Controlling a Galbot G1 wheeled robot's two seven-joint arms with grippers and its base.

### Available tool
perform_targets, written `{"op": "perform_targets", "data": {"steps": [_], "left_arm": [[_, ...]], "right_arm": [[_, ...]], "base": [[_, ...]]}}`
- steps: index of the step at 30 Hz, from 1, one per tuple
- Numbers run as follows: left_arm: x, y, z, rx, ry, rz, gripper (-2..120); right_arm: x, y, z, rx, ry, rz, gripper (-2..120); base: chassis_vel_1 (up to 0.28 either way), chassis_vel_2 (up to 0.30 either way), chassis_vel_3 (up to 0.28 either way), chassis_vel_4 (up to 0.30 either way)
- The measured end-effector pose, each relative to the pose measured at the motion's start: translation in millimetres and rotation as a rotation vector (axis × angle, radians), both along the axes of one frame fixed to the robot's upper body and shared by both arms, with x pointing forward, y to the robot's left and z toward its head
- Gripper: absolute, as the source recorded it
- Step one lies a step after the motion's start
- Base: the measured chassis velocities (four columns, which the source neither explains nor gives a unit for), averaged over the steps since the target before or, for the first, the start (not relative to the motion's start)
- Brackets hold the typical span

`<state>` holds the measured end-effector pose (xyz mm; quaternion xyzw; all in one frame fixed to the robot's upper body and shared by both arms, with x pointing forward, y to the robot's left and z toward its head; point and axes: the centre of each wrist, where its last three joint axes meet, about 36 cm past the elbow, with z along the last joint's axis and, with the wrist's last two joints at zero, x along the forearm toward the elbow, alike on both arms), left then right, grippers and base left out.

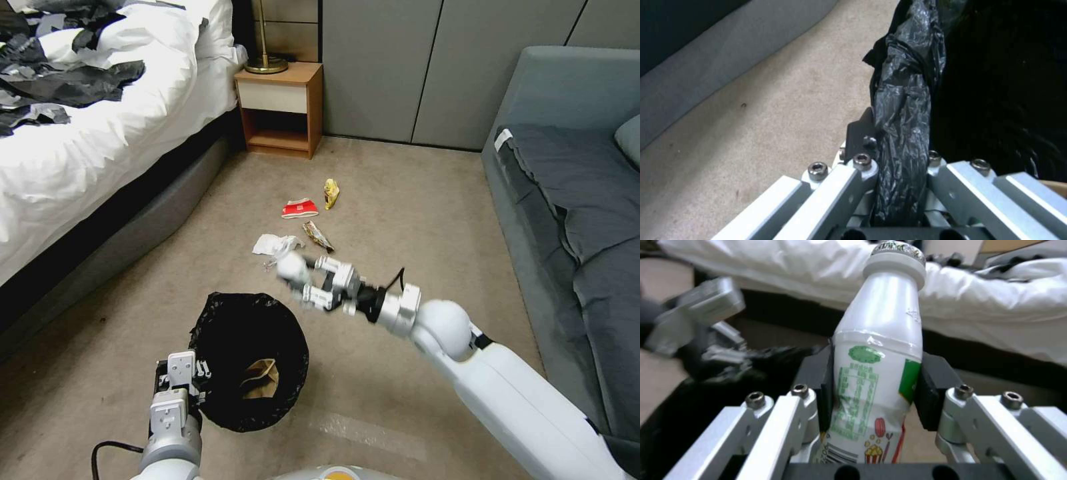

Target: Pick up the trash bin, then pick up the garbage from the floor and place it into the trash bin.

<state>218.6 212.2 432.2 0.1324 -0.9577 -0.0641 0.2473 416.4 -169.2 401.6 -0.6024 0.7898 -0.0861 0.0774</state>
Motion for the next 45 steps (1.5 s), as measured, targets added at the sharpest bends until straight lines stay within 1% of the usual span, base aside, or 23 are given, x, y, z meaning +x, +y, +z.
{"op": "perform_targets", "data": {"steps": [7,13,17,20,27,31,35,36,37,38,42,43,44,45], "left_arm": [[0.5,-0.6,0.1,-0.002,-0.002,0.0,2],[1.0,-0.7,0.1,-0.003,-0.005,0.0,2],[1.4,-1.6,0.0,-0.005,-0.006,-0.002,2],[1.2,-2.5,-0.5,-0.005,-0.004,-0.005,2],[0.1,-3.4,-1.2,-0.006,-0.002,-0.006,2],[-0.3,-4.3,-2.3,-0.008,0.0,-0.006,2],[0.0,-4.6,-2.5,-0.009,0.0,-0.006,2],[0.2,-4.8,-2.5,-0.009,-0.001,-0.006,2],[0.4,-5.1,-2.7,-0.01,-0.001,-0.007,2],[0.4,-5.1,-2.7,-0.01,-0.001,-0.007,2],[0.5,-5.3,-3.8,-0.009,0.002,-0.008,2],[0.5,-5.3,-3.8,-0.009,0.002,-0.008,2],[0.5,-5.3,-3.9,-0.009,0.002,-0.008,2],[0.4,-5.3,-4.2,-0.009,0.003,-0.01,2]], "right_arm": [[-12.7,0.3,-22.0,-0.048,0.031,0.019,34],[-21.7,1.1,-35.3,-0.065,0.06,0.025,32],[-27.8,7.3,-45.2,-0.077,0.075,0.034,32],[-26.7,15.6,-54.1,-0.08,0.084,0.031,32],[-19.7,29.9,-63.4,-0.072,0.096,0.019,32],[-15.4,54.1,-69.4,-0.05,0.119,0.006,32],[-15.8,63.7,-68.4,-0.044,0.134,0.001,32],[-16.5,66.9,-68.0,-0.039,0.138,-0.001,34],[-17.5,71.2,-67.5,-0.035,0.145,-0.005,41],[-17.5,71.2,-67.5,-0.035,0.145,-0.005,41],[-18.5,74.7,-67.1,-0.034,0.153,-0.004,59],[-18.5,74.7,-67.1,-0.034,0.153,-0.004,59],[-18.8,74.4,-67.2,-0.035,0.153,-0.004,63],[-20.4,74.1,-67.4,-0.034,0.155,-0.004,69]], "base": [[0.0,0.0,0.0,0.0],[0.0,0.0,0.0,0.0],[0.0,0.0,0.0,0.0],[0.0,0.0,0.0,0.0],[0.0,0.0,0.0,0.0],[0.0,0.0,0.0,0.0],[0.0,0.0,0.0,0.0],[0.0,0.0,0.0,0.0],[0.0,0.0,0.0,0.0],[0.0,0.0,0.0,0.0],[0.0,0.0,0.0,0.0],[0.0,0.0,0.0,0.0],[0.0,0.0,0.0,0.0],[0.0,0.0,0.0,0.0]]}}
